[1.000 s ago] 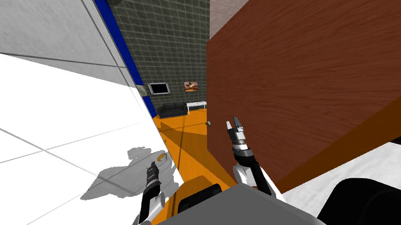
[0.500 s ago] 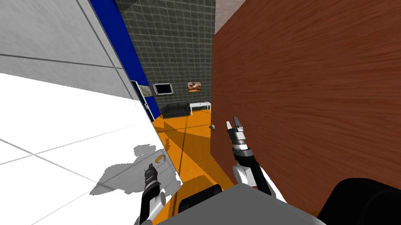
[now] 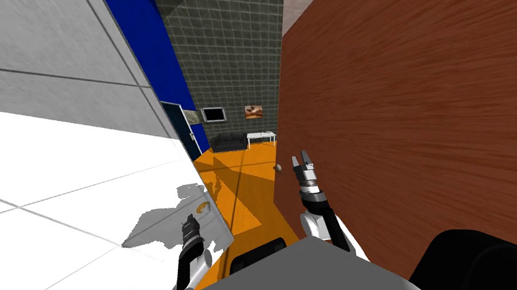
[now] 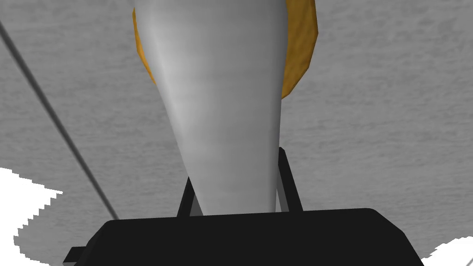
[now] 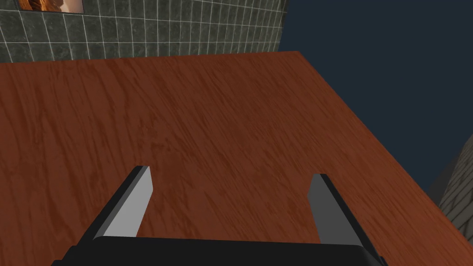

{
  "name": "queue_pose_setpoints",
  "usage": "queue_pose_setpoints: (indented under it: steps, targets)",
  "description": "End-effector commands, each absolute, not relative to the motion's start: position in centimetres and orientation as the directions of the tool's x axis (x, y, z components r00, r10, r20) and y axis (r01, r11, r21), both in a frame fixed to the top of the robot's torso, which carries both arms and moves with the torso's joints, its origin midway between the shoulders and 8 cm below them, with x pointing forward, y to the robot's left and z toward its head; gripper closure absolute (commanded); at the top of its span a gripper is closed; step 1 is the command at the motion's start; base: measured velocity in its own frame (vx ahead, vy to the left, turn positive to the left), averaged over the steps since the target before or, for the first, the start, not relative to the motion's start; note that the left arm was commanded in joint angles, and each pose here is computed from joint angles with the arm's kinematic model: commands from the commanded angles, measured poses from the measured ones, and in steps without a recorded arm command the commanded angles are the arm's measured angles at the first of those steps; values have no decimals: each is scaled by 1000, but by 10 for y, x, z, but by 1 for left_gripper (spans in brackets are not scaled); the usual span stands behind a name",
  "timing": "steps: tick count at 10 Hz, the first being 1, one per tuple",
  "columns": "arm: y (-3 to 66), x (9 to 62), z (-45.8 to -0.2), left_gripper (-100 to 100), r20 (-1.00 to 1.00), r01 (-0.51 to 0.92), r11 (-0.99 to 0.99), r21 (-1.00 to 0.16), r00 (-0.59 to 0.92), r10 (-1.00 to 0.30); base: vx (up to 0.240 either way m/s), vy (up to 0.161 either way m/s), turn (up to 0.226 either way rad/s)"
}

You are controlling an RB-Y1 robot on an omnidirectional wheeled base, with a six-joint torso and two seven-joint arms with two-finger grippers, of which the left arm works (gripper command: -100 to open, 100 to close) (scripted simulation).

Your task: Push the door open

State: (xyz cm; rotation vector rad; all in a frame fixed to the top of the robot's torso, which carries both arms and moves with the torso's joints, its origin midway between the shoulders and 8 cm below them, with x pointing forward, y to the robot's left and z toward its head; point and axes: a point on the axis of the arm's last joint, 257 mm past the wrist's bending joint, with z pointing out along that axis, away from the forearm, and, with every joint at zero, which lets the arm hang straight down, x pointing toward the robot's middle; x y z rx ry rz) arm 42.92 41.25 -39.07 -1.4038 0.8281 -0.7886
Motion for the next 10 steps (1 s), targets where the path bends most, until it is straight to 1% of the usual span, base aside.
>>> queue_pose_setpoints:
  steps: [1,3,6,8,10]
  targets:
    - [428,431,-384,100,-41,-7,44,-999,517,-855,124,31,50]
    - [445,428,-378,100,-57,-4,65,-998,538,-841,167,37,41]
    - [453,425,-377,100,-58,-2,68,-998,556,-829,200,37,56]
    - [454,422,-379,100,-47,-1,57,-998,572,-819,93,22,36]
    - [448,419,-383,100,-29,0,35,-999,585,-811,194,-19,101]
